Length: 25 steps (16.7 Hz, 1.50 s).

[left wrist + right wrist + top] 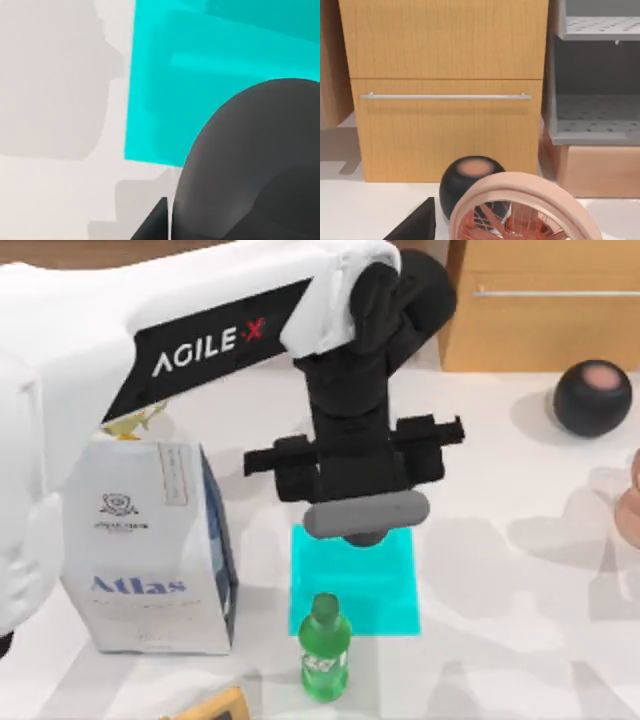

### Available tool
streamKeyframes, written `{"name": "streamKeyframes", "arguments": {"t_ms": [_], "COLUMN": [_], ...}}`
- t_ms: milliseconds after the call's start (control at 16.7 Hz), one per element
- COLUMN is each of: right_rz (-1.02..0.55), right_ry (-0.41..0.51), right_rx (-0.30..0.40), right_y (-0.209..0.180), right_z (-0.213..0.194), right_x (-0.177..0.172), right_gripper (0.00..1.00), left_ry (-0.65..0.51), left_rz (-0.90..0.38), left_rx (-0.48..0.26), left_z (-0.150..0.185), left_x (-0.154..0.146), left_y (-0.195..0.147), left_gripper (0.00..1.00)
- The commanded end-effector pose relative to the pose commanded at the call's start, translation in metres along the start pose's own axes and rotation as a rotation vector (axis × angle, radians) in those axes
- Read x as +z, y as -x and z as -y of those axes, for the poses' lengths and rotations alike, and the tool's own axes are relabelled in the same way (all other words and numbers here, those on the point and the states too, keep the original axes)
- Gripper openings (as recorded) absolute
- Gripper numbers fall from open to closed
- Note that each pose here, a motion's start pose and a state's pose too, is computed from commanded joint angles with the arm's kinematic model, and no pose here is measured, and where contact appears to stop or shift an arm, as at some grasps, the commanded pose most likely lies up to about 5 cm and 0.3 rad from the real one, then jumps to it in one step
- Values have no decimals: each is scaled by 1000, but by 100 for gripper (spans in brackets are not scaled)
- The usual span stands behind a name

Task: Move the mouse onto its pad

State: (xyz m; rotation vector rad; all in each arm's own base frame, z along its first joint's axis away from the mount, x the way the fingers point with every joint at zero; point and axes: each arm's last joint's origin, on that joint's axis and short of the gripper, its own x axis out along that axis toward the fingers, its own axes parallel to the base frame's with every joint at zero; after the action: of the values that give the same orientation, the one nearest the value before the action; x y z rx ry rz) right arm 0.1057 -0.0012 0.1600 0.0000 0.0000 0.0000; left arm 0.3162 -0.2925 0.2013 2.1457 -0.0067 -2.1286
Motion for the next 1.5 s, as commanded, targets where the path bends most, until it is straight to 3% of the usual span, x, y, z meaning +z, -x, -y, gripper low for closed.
{"name": "streamKeyframes", "arguments": {"t_ms": [240, 600, 1080, 1500], "right_rz": [0, 0, 0, 0], "right_ry": [0, 0, 0, 0], "right_rx": [0, 0, 0, 0], "right_y": [0, 0, 0, 0], "right_z": [0, 0, 0, 0], "right_x": [0, 0, 0, 0], "right_gripper": [100, 100, 100, 100], "left_ry": [-94, -100, -198, -147], "left_rz": [41, 39, 123, 81], "left_rx": [-85, -79, -81, -59], "left_z": [-5, -7, -21, -12], "left_x": [17, 16, 28, 23], "left_y": [-17, -18, -52, -54], "left_gripper": [0, 0, 0, 0]}}
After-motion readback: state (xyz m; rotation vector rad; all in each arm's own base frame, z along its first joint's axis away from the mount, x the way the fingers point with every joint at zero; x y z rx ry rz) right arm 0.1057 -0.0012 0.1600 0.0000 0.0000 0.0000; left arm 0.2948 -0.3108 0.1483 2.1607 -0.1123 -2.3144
